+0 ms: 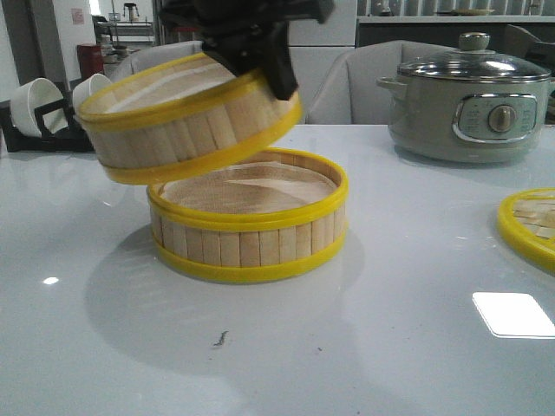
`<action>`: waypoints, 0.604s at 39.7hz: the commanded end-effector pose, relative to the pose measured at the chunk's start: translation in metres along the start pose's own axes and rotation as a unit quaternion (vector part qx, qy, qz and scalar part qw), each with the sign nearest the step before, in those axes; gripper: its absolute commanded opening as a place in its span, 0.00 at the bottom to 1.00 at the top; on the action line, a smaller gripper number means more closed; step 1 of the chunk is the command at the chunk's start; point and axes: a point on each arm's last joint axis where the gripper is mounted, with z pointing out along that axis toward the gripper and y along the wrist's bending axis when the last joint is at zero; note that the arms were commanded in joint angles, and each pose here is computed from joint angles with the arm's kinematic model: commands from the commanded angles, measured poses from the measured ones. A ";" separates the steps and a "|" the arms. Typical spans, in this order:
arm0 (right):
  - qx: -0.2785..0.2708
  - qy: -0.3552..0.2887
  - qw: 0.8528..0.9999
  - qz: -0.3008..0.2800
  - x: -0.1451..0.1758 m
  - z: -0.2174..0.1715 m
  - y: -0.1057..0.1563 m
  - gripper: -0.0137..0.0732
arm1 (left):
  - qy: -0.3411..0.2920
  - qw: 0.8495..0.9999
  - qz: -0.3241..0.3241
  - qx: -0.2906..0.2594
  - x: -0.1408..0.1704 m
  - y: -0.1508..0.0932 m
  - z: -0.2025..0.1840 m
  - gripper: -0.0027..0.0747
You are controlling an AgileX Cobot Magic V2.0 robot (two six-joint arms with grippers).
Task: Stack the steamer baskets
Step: 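Lift the basket with the left gripper and carry it over the middle basket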
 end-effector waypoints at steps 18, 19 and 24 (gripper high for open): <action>-0.008 -0.056 0.998 -0.010 -0.019 -0.004 0.003 0.67 | -0.069 0.996 -0.009 0.049 -0.017 -0.030 0.016 0.15; -0.008 -0.056 0.998 -0.010 -0.019 -0.004 0.003 0.67 | -0.070 0.996 -0.010 0.050 -0.017 -0.031 0.017 0.15; -0.007 -0.055 0.998 -0.010 -0.019 -0.004 0.003 0.67 | -0.080 0.995 -0.017 0.057 -0.019 -0.032 0.016 0.15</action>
